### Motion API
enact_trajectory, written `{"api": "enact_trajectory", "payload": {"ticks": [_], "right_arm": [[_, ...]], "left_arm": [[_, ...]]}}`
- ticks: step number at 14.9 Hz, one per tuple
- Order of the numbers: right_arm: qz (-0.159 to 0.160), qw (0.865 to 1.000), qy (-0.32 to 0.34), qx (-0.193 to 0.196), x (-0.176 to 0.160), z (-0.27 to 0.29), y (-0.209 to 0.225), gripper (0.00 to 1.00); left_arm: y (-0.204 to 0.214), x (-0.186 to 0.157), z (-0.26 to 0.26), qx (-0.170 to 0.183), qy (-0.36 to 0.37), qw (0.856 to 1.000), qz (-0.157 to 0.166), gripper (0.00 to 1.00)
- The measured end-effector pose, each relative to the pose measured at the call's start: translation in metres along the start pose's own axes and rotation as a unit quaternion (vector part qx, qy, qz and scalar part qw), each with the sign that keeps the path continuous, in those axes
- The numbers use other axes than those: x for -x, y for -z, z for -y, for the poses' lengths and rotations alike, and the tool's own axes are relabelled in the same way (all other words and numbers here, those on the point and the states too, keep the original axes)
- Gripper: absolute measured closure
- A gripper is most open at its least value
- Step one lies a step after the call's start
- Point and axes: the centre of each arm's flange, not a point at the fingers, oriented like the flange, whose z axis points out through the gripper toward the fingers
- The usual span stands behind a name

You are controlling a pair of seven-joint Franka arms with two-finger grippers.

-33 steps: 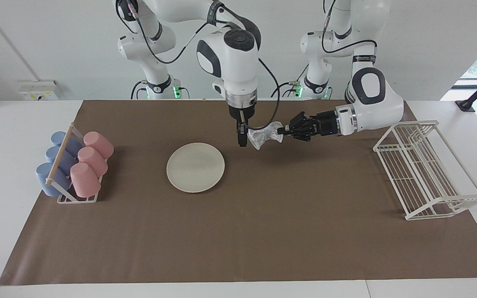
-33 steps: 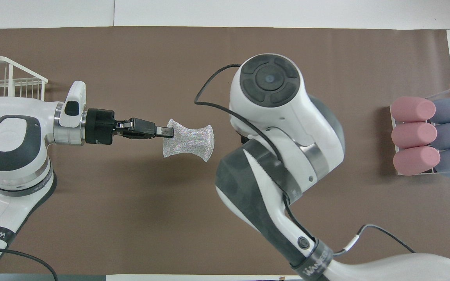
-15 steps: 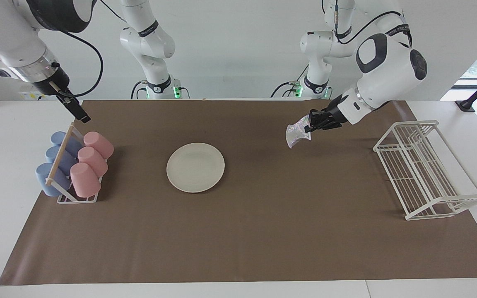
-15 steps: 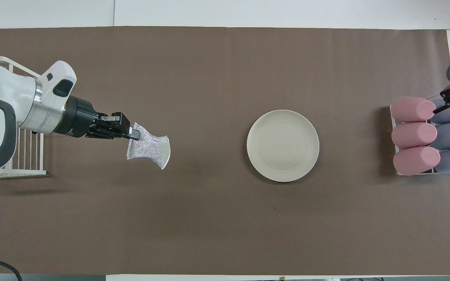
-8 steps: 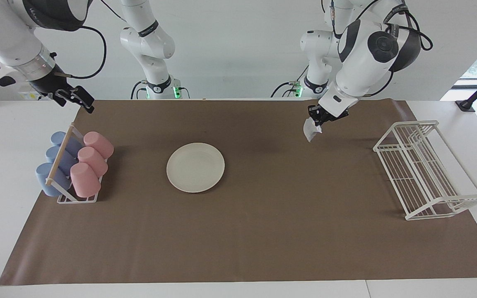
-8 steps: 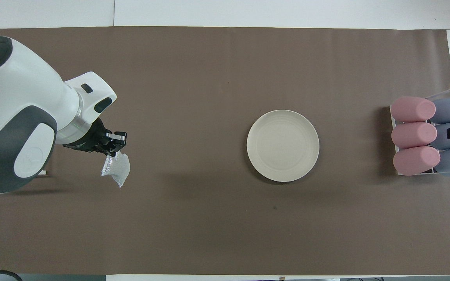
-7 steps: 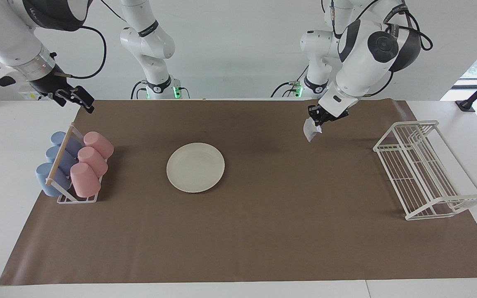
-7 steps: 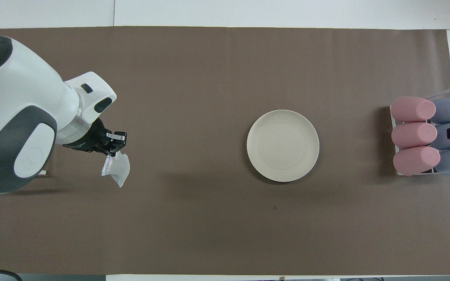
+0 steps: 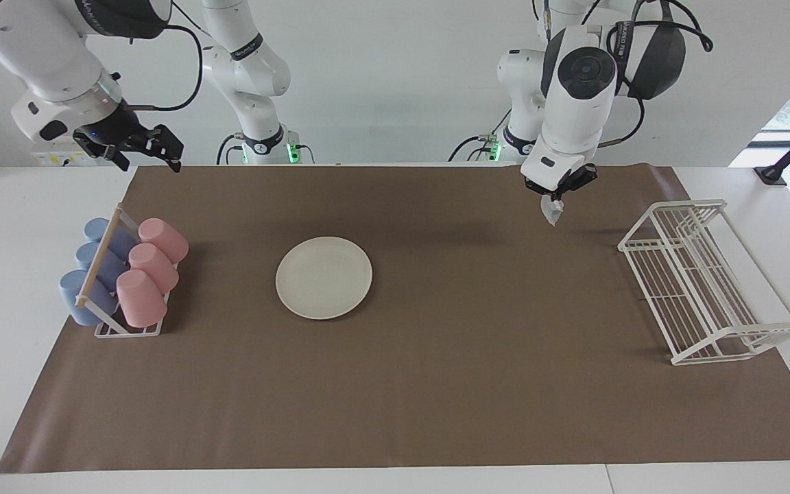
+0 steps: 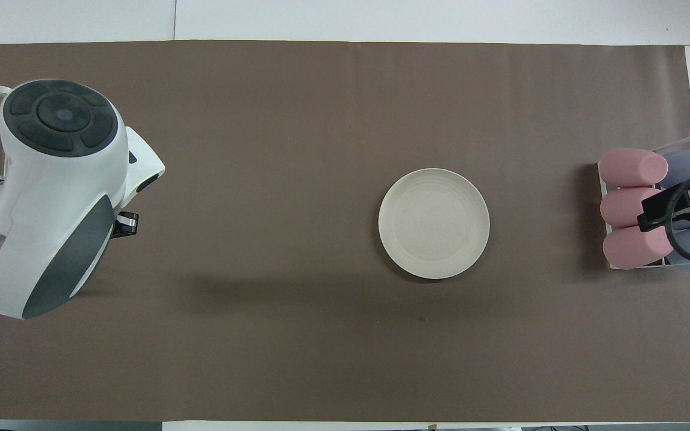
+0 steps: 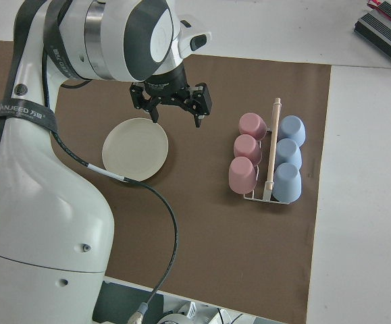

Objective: Wipe plate with sponge

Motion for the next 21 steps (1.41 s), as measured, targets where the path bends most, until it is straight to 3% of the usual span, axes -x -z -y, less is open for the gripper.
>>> {"api": "enact_trajectory", "payload": {"ticks": [5, 12, 16, 21], "right_arm": [[-0.02, 1.0, 0.022, 0.001, 0.007, -0.008, 0.015, 0.0], [-0.02, 0.999, 0.038, 0.001, 0.0, 0.006, 0.011, 0.0], [-0.02, 0.998, 0.053, 0.004, 0.0, 0.023, 0.011, 0.0], [-0.023, 0.999, 0.03, -0.001, 0.0, -0.002, 0.011, 0.0]], "left_arm": [[-0.014, -0.001, -0.002, -0.123, 0.042, 0.991, -0.014, 0.96], [-0.056, -0.03, -0.006, -0.265, 0.026, 0.964, -0.012, 0.96], [-0.088, -0.061, -0.001, -0.307, -0.039, 0.951, -0.01, 0.96], [-0.138, -0.101, 0.008, -0.335, -0.067, 0.94, -0.002, 0.96]]}}
